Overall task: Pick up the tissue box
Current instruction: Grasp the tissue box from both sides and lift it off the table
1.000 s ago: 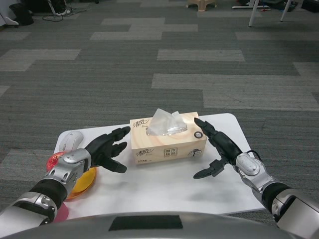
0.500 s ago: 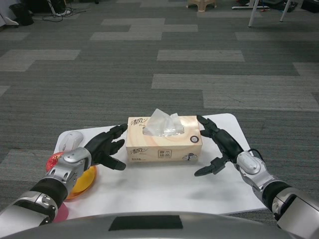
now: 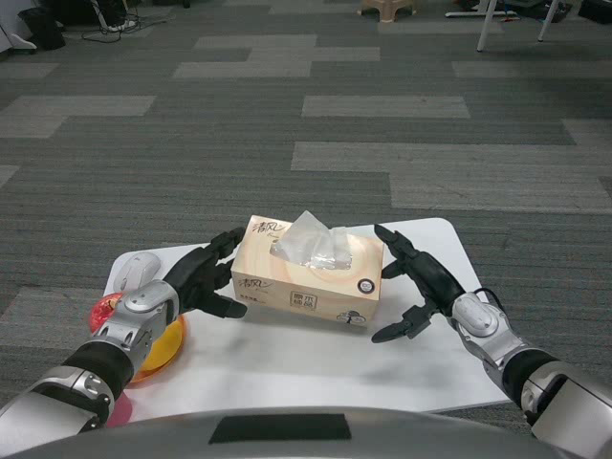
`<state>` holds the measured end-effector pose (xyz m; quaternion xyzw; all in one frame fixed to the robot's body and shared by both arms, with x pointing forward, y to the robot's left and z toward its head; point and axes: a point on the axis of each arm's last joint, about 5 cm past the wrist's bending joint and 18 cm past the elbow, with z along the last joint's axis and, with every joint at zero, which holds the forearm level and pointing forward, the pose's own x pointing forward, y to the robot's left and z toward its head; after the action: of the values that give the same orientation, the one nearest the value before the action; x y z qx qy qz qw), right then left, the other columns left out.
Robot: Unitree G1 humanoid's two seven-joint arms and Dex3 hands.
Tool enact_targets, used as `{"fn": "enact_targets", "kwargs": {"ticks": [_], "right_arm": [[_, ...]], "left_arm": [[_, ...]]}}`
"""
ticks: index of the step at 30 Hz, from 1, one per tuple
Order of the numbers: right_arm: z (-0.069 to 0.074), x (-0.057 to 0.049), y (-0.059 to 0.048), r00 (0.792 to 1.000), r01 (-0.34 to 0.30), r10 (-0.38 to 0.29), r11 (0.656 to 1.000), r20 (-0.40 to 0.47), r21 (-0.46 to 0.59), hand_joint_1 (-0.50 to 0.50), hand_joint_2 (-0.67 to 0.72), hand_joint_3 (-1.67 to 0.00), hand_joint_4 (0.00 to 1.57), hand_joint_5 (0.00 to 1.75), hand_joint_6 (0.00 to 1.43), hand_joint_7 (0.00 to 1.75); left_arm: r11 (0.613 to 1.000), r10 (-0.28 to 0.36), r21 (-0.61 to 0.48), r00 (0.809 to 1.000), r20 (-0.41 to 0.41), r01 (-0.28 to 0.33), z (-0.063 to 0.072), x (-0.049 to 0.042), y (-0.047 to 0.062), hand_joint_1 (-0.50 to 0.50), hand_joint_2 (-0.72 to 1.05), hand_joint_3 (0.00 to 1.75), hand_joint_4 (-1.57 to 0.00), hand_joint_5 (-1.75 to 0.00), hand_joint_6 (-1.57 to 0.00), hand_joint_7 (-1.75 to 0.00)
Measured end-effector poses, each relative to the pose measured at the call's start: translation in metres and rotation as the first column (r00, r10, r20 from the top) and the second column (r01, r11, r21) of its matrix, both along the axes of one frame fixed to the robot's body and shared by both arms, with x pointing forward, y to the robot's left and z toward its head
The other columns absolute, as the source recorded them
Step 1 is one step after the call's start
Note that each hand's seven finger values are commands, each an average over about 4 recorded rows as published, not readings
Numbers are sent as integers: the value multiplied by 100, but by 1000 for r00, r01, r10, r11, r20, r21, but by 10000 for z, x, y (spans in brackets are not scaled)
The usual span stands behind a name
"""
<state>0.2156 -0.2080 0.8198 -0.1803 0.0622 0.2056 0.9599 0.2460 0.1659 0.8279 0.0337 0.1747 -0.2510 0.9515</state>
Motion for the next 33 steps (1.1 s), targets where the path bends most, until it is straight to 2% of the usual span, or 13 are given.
{"fn": "enact_targets", "kwargs": {"ticks": [6,17,22,29,33], "right_arm": [[-5,-2,13,1000,-5,5,1000,-2,1,-42,-3,-32,20,145,0,7],[-6,-3,13,1000,-7,7,1000,-2,-2,-42,-3,-32,23,145,0,7],[-6,-3,14,1000,-7,7,1000,-2,-2,-42,-10,-32,26,145,0,7],[-4,-3,5,1000,-5,4,1000,-1,-5,-42,-16,-32,39,150,0,7],[-4,-5,-4,1000,4,-4,1000,0,-8,-43,-26,-40,51,148,0,7]], "left_arm": [[999,26,-29,999,32,-25,-7,-10,-13,50,105,17,0,0,0,0],[999,27,-46,1000,14,-26,-37,-30,-31,50,105,17,0,0,0,0],[998,28,-49,1000,13,-27,-37,-31,-32,50,105,17,0,0,0,0],[998,25,-62,1000,7,-24,-44,-36,-43,50,105,17,0,0,0,0],[996,9,-90,1000,-2,-9,-51,-43,-57,50,105,17,-1,0,0,0]]}}
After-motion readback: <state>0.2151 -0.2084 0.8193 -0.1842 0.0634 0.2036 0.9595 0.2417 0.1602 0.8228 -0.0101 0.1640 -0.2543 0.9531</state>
